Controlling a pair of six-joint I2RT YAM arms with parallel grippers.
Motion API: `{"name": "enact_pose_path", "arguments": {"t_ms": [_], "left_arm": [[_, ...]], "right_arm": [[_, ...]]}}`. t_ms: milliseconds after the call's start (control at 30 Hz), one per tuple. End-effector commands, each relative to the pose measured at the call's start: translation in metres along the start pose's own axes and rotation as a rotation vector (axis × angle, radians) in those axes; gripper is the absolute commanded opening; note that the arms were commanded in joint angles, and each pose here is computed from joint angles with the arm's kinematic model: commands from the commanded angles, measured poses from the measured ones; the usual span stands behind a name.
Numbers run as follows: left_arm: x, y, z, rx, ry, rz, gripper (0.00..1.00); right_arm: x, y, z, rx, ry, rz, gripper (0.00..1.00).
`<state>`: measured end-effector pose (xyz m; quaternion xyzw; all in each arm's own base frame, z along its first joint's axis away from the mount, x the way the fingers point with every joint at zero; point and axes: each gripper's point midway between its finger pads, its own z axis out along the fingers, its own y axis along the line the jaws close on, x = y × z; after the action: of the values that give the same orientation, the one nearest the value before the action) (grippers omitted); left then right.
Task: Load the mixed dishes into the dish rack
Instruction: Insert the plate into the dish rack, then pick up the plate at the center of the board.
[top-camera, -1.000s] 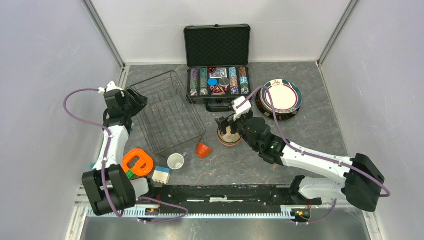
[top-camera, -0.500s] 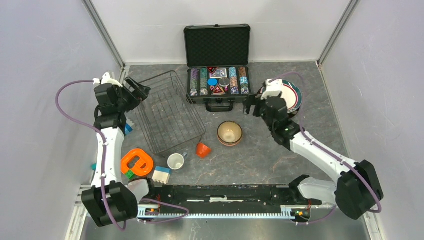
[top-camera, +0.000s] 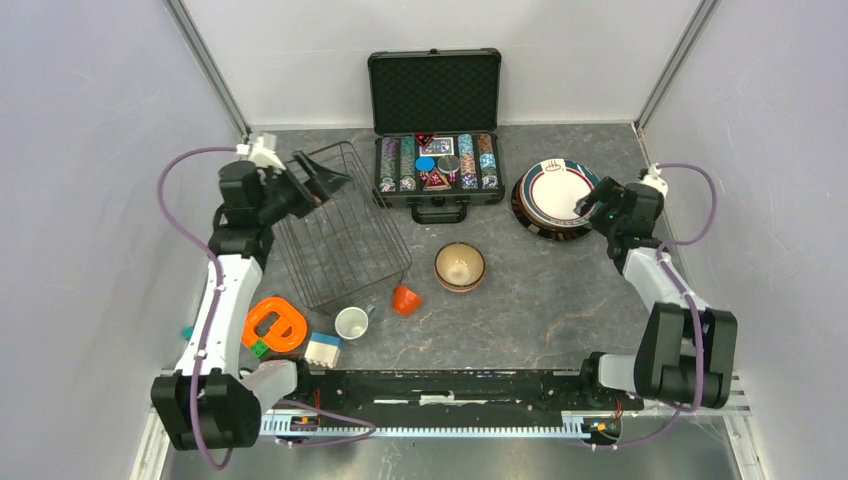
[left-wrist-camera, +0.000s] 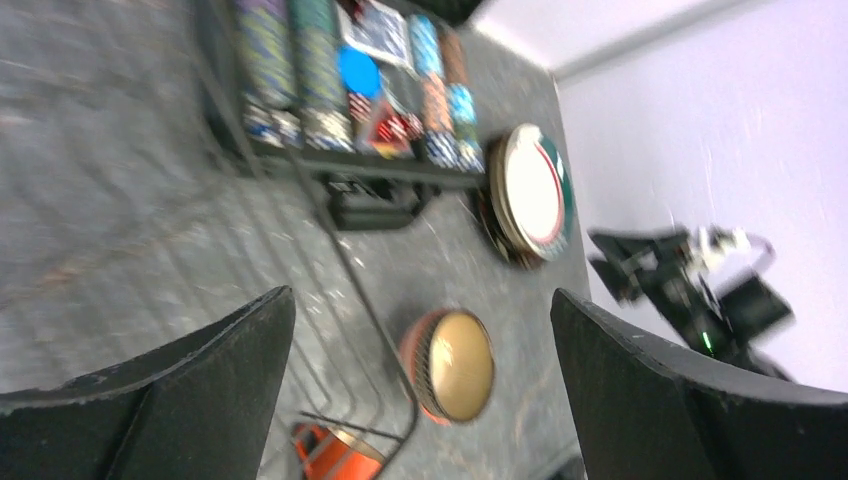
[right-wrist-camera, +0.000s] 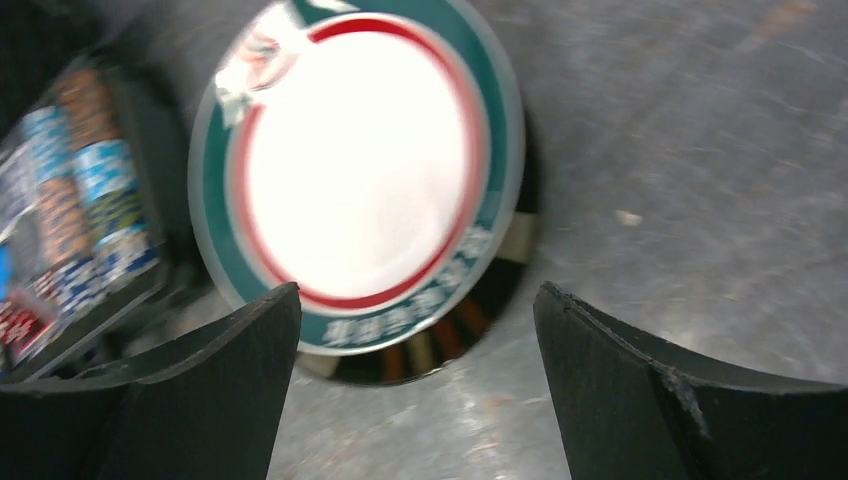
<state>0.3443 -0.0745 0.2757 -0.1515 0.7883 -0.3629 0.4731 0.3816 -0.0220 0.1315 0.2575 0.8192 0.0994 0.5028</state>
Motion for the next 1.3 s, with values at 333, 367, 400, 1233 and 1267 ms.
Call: {"name": "enact_pose_path", "arguments": {"t_ms": [333, 367, 400, 1233, 1267], "left_arm": [[0.049, -0.094, 0.002, 0.227, 0.11, 0.167, 1.0], [0.05, -0.092, 0.0, 0.22, 0.107, 0.171, 1.0], [0.05, -0.09, -0.001, 0.214, 0.101, 0.174, 1.0], [0.056, -0.079, -0.005, 0.168, 0.109, 0.177, 1.0], [0.056, -0.078, -0.005, 0.165, 0.109, 0.175, 1.0]], "right_arm": [[-0.021, -0.044, 0.075, 0.044, 0.127, 0.101, 0.86], [-0.022, -0.05, 0.079, 0.074, 0.123, 0.098, 0.84], [-0.046, -0.109, 0.074, 0.189, 0.065, 0.164, 0.82], [-0.008, -0.061, 0.088, 0.044, 0.152, -0.072, 0.3], [-0.009, -0.063, 0.086, 0.055, 0.148, -0.088, 0.21]]}}
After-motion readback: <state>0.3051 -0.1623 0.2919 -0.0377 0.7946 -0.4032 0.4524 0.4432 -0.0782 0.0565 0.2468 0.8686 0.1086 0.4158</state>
